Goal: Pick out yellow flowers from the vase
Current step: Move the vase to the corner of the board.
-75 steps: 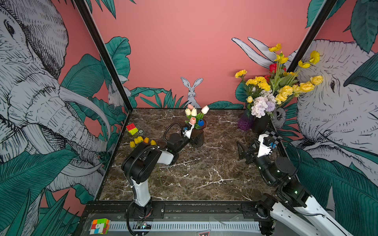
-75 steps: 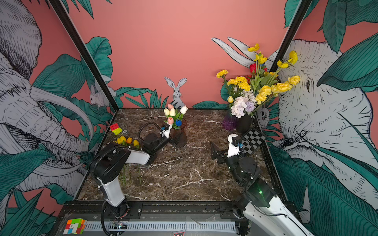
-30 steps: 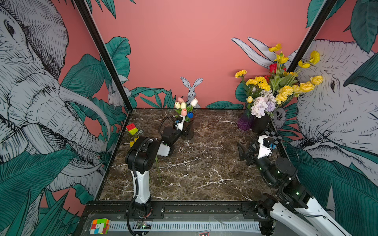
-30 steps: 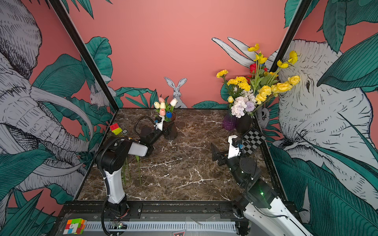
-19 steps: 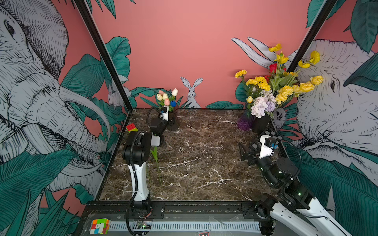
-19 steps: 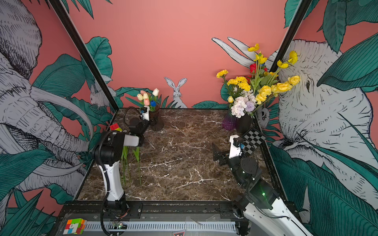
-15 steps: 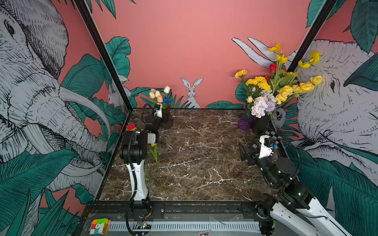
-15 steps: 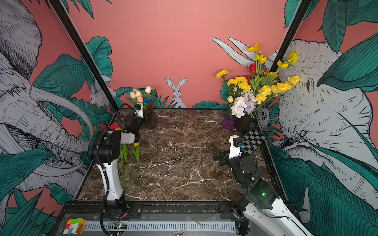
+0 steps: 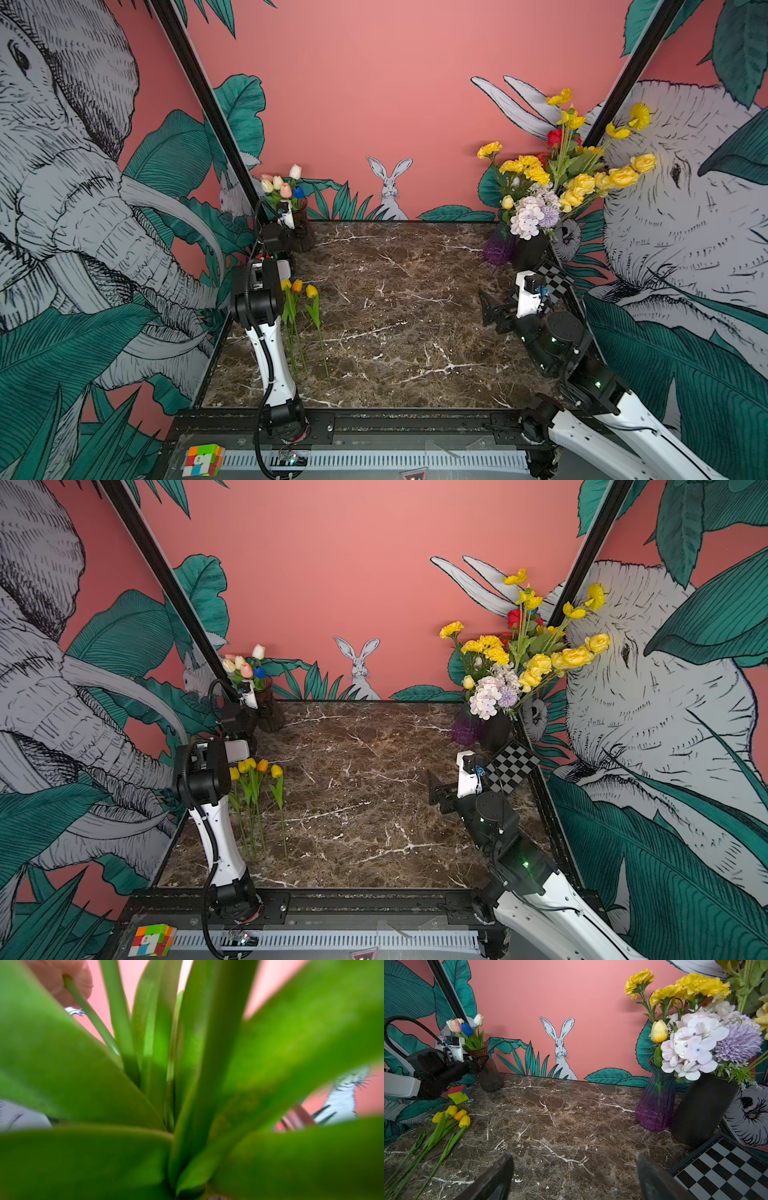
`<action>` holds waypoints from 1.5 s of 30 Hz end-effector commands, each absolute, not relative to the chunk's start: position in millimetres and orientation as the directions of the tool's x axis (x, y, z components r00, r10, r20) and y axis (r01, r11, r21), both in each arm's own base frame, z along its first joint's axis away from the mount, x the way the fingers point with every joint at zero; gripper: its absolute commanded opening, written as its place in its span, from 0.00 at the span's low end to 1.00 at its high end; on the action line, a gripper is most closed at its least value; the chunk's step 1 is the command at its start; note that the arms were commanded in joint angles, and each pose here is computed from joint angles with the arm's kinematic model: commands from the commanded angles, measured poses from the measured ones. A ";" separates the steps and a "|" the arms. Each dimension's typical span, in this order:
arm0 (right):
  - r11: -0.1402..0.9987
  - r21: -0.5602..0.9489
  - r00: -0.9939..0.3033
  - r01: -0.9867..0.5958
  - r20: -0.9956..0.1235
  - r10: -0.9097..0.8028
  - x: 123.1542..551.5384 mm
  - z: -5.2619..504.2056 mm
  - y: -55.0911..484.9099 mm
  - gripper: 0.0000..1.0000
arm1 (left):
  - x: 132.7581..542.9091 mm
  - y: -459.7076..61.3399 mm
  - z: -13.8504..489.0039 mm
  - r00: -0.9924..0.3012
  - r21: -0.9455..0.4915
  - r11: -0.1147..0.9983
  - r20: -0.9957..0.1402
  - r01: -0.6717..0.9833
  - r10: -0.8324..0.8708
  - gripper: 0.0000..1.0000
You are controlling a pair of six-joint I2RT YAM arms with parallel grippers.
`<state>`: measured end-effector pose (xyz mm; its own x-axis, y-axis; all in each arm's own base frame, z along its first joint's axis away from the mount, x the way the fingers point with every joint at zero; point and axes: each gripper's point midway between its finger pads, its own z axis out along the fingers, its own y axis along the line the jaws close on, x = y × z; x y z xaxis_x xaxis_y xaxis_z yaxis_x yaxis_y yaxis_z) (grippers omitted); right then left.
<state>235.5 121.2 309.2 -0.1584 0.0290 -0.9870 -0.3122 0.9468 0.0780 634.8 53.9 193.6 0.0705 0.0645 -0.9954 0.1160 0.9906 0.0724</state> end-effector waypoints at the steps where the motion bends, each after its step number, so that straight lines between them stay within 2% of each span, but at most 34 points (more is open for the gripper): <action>1: 0.947 0.091 -0.108 -0.307 -0.992 0.061 236.4 330.2 119.5 0.91 | 637.6 57.8 227.7 0.150 0.122 0.987 -0.983 0.106 0.105 0.60; 12: 0.943 0.099 -0.105 -0.319 -0.992 0.069 235.3 334.4 121.2 0.91 | 621.6 57.7 230.1 0.177 0.087 0.992 -0.982 0.094 0.069 0.85; 13: 0.942 0.100 -0.104 -0.319 -0.992 0.070 234.7 334.4 121.0 0.91 | 618.4 58.3 231.3 0.180 0.086 0.992 -0.981 0.089 0.069 0.98; 14: 0.942 0.102 -0.103 -0.318 -0.992 0.073 234.5 334.5 120.4 0.91 | 615.1 57.9 231.7 0.180 0.081 0.993 -0.982 0.087 0.064 0.99; 21: 0.943 0.105 -0.102 -0.316 -0.992 0.076 233.8 334.2 119.2 0.91 | 578.8 58.0 235.4 0.207 0.030 0.998 -0.978 0.056 0.018 0.99; 27: 0.955 0.079 -0.120 -0.285 -0.992 0.046 236.1 329.3 114.6 0.91 | 527.6 54.4 244.0 0.213 -0.013 1.000 -0.977 0.017 -0.017 0.99; 33: 0.977 -0.005 -0.159 -0.213 -0.986 -0.039 249.6 325.5 107.8 0.93 | 465.9 33.0 245.8 0.080 -0.060 0.998 -0.995 -0.034 -0.057 0.99; 37: 0.988 -0.069 -0.213 -0.135 -0.972 -0.097 268.6 325.0 97.0 0.97 | 426.4 -4.1 246.1 -0.095 -0.055 0.998 -0.994 -0.032 -0.058 0.99; 39: 0.993 -0.077 -0.230 -0.087 -0.968 -0.095 279.6 327.0 87.5 1.00 | 407.6 -17.4 255.2 -0.127 -0.121 0.993 -0.984 -0.010 -0.122 0.99; 43: 0.999 -0.046 -0.255 -0.003 -0.966 -0.046 307.7 325.7 67.3 0.99 | 378.6 -35.1 258.9 -0.228 -0.352 0.936 -0.913 0.026 -0.337 0.99; 45: 0.999 -0.031 -0.266 0.044 -0.964 -0.019 324.7 320.3 57.0 0.99 | 368.3 -44.8 256.7 -0.279 -0.404 0.913 -0.885 0.058 -0.374 0.99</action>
